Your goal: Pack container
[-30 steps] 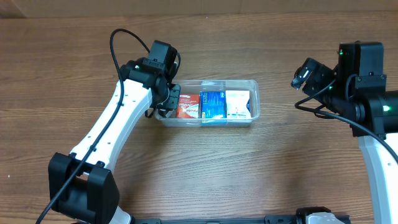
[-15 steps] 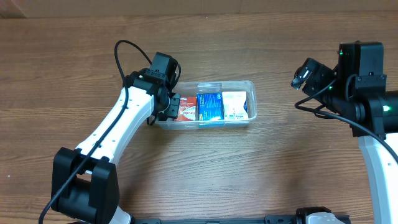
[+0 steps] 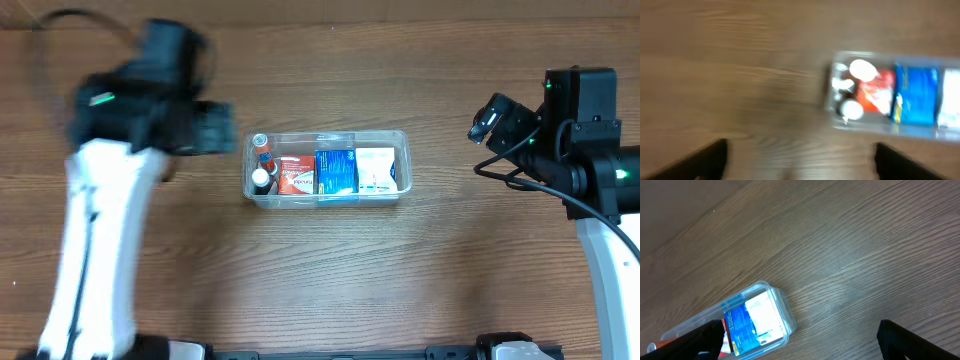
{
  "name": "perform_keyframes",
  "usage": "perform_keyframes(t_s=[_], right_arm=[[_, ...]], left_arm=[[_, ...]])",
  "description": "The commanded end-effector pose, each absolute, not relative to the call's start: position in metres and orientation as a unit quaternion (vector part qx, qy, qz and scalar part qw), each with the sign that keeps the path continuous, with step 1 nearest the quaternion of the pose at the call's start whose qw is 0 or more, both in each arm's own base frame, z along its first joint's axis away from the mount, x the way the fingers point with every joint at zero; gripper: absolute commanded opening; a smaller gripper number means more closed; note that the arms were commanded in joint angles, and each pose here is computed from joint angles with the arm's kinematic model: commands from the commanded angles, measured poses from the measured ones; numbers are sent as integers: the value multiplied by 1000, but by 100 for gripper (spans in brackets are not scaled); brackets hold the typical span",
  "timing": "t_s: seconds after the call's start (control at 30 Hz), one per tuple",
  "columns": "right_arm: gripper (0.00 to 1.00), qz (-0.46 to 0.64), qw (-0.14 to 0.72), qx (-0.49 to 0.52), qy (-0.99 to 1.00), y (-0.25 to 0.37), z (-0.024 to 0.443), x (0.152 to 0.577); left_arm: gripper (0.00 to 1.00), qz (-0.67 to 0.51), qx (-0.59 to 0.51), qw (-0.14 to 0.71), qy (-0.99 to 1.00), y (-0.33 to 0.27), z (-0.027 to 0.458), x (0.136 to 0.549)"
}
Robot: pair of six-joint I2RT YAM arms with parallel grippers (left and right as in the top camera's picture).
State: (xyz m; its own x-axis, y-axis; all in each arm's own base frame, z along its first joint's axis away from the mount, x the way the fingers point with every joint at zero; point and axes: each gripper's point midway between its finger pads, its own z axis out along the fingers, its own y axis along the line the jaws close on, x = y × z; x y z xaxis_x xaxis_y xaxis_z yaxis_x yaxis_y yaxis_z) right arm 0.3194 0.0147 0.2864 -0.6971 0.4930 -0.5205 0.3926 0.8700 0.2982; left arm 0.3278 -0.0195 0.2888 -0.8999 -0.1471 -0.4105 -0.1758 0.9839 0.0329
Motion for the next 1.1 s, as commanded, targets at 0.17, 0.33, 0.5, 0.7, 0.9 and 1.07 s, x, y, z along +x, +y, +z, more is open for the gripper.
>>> perform_keyframes(t_s=[0.17, 0.33, 0.5, 0.7, 0.9, 1.07], right_arm=[[100, 83, 312, 245, 914, 13, 290, 320], [100, 83, 312, 245, 914, 13, 290, 320], [100, 92, 338, 242, 905, 13, 307, 307], [100, 87, 496, 255, 825, -10, 325, 285], [100, 106, 544, 251, 794, -13, 240, 235], [100, 106, 544, 251, 793, -14, 181, 214]], left_arm=[[100, 37, -224, 247, 942, 55, 326, 290], [100, 37, -224, 247, 942, 55, 326, 290], [100, 37, -224, 247, 942, 55, 326, 290], [100, 37, -224, 247, 942, 55, 326, 290], [100, 37, -224, 247, 942, 55, 326, 290], [100, 37, -224, 247, 942, 55, 326, 290]])
